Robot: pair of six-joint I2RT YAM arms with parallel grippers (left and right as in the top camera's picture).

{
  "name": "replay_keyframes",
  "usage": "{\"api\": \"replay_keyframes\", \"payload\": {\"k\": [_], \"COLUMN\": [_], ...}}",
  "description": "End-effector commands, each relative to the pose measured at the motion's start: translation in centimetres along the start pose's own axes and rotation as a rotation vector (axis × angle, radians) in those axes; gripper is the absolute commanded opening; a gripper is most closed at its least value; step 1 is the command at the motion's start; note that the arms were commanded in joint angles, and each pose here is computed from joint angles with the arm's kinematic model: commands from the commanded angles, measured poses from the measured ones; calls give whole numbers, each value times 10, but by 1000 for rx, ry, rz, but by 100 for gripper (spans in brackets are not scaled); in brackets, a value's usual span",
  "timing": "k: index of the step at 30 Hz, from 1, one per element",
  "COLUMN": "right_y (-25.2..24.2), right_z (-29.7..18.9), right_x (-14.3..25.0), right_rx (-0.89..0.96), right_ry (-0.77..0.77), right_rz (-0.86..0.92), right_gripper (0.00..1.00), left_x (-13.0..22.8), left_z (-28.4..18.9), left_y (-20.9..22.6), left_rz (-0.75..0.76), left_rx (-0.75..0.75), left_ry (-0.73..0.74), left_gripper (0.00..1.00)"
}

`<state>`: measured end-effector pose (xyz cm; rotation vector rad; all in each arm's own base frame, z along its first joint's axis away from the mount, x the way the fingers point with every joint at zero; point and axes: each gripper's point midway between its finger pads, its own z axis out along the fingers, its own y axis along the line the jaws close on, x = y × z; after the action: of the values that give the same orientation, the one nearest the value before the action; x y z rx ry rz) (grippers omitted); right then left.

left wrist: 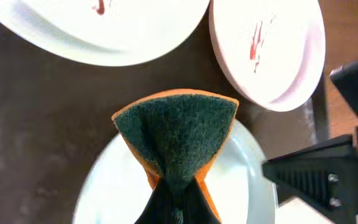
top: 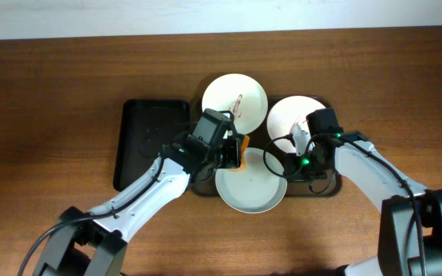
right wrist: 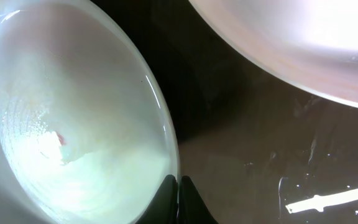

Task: Clean dirty plates on tray and stack at the side
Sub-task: 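Scrub the pale green plate with the sponge in the left gripper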

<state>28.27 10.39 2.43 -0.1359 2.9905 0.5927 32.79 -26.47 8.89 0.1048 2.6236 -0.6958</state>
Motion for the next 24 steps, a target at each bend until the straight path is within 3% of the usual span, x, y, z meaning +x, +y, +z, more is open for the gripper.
{"api": "replay_keyframes", "payload": {"k": [1, 4, 11, 16, 24], "right_y": [0, 0, 0, 0, 0], "right_z": [-2, -2, -2, -2, -2], "right_x": [-5, -5, -5, -5, -5], "right_rx": [15, 15, 15, 15, 15], "right_ry": [-9, -9, -9, -9, -9], "right_rz": [-15, -15, -15, -15, -15], "right_gripper": [4, 4, 4, 4, 4], "left_x": [5, 13, 38, 59, 61], "left_z": [2, 13, 46, 56, 58], "left_y": [-3, 1, -28, -35, -29], "left_rz": [-184, -252, -216, -218, -234], "left_rx": [24, 14, 131, 131, 90], "left_ry": [23, 57, 158, 216, 211], "left_gripper": [0, 0, 0, 0, 0]}}
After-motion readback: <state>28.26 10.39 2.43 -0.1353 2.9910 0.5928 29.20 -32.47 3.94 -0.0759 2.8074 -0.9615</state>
